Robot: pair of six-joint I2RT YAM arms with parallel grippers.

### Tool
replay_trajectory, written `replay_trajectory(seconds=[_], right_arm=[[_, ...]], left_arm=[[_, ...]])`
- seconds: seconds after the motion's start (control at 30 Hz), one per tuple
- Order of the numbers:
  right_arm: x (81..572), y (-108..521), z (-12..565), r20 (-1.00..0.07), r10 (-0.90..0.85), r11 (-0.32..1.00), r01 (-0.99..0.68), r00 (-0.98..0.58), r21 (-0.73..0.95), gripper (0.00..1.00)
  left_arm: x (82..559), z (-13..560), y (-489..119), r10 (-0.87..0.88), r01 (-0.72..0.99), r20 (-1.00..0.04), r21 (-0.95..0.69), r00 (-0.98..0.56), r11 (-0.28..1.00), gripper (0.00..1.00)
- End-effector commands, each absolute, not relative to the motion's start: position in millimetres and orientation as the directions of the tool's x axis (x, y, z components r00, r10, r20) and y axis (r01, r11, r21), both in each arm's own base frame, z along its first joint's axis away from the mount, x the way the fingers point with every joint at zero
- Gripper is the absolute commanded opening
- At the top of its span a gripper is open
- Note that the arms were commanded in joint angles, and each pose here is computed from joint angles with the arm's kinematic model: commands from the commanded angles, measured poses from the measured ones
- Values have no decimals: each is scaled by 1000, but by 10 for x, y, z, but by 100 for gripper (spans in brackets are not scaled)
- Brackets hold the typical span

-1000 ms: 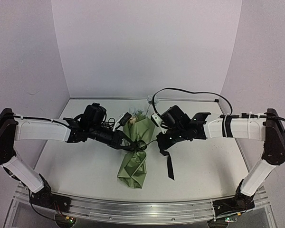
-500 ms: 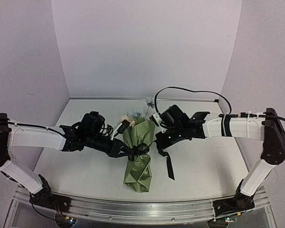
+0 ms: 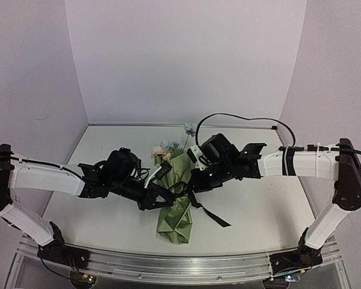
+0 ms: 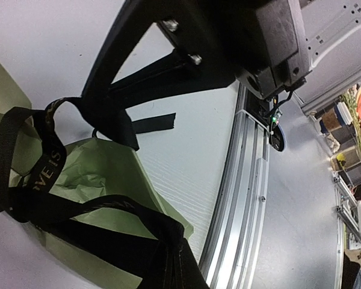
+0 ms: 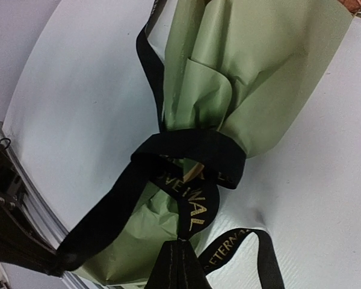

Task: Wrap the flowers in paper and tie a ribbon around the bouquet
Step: Cross the ribbon over the folded bouquet.

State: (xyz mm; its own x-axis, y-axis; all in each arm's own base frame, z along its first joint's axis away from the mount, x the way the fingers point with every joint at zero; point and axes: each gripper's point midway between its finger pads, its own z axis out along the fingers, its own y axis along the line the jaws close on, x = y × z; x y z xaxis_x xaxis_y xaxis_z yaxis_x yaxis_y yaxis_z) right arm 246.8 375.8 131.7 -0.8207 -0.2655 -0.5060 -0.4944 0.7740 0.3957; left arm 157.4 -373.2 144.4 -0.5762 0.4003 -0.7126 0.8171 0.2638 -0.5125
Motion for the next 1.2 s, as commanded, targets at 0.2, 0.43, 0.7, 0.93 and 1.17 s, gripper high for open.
replay_trajectory(seconds=[0.2, 0.43, 0.7, 0.93, 1.17], right_arm=[[2445, 4126, 1493, -455, -176, 697, -437, -873, 568, 0], [2396, 4190, 1529, -449, -188, 673, -448, -873, 589, 0], [2391, 4165, 1842, -516, -192, 638, -506, -835, 581, 0], [2382, 4223, 1573, -456, -213, 658, -472, -864, 587, 0], [2498, 4232, 1196, -441, -230, 714, -459, -867, 529, 0]], left_arm=[[1565, 1658, -3809, 387, 908, -822, -379, -418, 177, 2], [1569, 1641, -3805, 393, 909, -820, -375, -416, 179, 1], [1595, 1684, -3802, 384, 914, -830, -359, -405, 188, 0], [1591, 1692, -3809, 382, 914, -830, -362, -406, 185, 0], [1552, 1709, -3822, 383, 914, -830, -373, -405, 159, 1]])
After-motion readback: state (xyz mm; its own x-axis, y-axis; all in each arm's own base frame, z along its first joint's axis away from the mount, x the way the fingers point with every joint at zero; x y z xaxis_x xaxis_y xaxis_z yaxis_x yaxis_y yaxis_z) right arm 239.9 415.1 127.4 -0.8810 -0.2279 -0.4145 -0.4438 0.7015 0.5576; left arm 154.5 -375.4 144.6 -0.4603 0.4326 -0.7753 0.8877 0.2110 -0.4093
